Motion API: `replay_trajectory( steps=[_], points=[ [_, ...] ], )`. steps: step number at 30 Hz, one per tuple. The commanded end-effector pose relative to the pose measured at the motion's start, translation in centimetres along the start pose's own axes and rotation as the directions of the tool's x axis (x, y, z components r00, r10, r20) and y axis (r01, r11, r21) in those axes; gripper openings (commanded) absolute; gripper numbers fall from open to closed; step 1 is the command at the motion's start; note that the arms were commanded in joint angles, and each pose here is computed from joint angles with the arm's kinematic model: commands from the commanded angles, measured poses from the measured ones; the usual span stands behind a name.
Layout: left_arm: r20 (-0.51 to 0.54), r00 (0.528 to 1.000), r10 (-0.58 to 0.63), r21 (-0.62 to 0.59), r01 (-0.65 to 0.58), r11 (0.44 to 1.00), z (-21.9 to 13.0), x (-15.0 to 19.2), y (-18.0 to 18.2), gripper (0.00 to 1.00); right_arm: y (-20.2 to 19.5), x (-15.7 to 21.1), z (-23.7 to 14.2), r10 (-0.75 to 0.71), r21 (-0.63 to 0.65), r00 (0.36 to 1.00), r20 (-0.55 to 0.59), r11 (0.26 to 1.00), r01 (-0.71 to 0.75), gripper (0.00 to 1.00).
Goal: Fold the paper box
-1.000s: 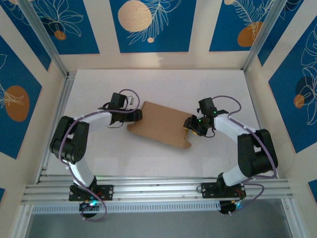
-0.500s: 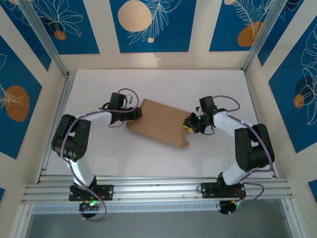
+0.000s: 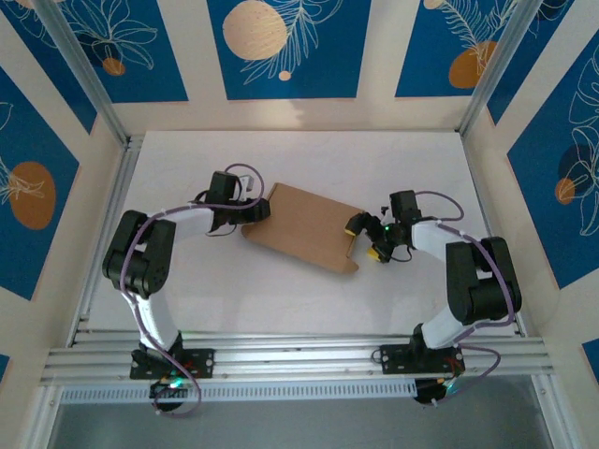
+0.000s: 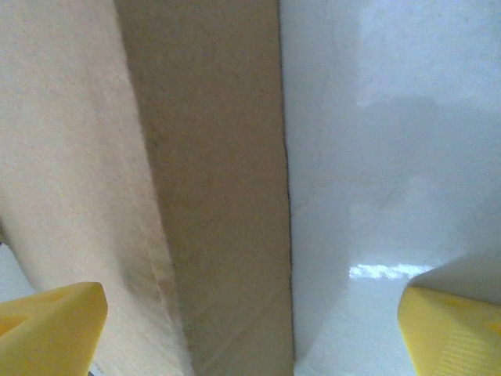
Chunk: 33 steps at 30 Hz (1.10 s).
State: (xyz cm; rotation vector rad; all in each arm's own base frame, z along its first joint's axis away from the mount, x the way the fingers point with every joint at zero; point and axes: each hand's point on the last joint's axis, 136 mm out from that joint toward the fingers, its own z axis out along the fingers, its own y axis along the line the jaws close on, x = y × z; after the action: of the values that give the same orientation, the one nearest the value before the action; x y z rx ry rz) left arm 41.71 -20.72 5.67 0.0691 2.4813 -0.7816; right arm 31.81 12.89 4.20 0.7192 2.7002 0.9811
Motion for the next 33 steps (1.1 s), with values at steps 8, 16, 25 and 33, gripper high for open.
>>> replay_trajectory(
  steps=[8,16,25,33],
  points=[
    [-0.232,0.963,-0.135,-0.137,0.105,0.985,1.2,7.2,5.1,0.47,0.3,-0.1,1.8,0.034,-0.081,0.996,-0.077,0.996,-0.040,0.97],
    [-0.252,0.953,-0.167,-0.130,0.137,0.982,1.1,7.7,5.7,0.38,3.8,1.3,2.7,-0.042,-0.233,0.984,-0.174,0.972,0.000,0.98],
    [-0.267,0.933,-0.240,-0.091,0.224,0.970,0.7,7.7,6.2,0.33,6.3,0.7,1.5,-0.105,-0.279,0.989,-0.100,0.958,0.073,0.99],
    [-0.253,0.913,-0.320,-0.048,0.318,0.947,0.5,7.4,6.9,0.25,6.0,-0.1,0.6,-0.102,-0.252,0.992,-0.070,0.964,0.082,0.99]
  ],
)
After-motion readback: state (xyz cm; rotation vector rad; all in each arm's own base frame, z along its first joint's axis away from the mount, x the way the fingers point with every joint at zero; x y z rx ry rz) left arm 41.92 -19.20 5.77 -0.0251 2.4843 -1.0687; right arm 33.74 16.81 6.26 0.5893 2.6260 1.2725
